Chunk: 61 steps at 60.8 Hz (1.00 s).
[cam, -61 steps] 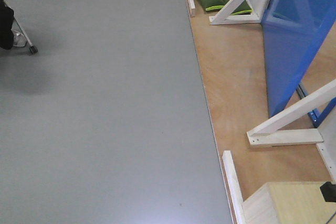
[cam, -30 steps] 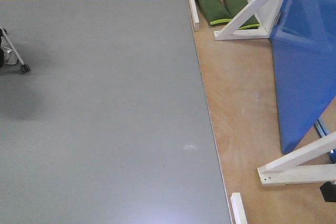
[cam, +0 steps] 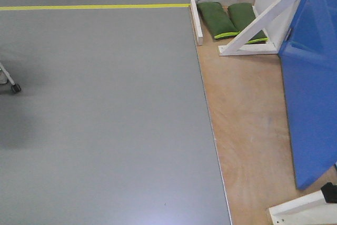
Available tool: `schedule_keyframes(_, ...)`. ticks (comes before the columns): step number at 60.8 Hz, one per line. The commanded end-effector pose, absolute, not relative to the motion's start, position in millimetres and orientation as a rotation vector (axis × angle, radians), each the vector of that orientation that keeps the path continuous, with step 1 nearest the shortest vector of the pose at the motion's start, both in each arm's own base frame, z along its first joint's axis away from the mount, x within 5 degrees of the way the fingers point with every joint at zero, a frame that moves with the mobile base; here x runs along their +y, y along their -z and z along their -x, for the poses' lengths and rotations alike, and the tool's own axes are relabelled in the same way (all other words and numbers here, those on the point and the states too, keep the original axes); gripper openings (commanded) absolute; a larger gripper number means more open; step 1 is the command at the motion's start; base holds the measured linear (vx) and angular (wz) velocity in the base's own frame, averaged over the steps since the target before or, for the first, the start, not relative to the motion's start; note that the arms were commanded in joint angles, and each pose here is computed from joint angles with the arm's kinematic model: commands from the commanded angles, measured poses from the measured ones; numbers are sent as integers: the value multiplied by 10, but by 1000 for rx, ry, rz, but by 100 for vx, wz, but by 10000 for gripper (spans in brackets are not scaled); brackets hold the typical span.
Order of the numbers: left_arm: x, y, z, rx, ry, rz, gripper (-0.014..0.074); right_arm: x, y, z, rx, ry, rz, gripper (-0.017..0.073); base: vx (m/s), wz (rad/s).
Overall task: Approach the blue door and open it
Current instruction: 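Turn and stop the base alongside the blue door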
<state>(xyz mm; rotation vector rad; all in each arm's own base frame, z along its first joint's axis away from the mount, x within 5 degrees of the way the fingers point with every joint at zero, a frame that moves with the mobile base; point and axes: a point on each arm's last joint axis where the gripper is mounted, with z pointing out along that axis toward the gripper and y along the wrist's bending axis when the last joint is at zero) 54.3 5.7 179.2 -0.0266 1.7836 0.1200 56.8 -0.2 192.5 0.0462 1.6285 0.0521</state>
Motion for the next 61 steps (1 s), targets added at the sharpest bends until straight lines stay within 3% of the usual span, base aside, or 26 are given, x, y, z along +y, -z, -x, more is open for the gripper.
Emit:
schedule_keyframes(1,52,-1863,-547,1684,-112,29,70,4,-1945,-563,1545,-51,-33,2,32,1)
schedule_keyframes(61,52,-1863,-547,1684,-112,29,70,4,-1944,-563,1546,-51,-33,2,20,-2)
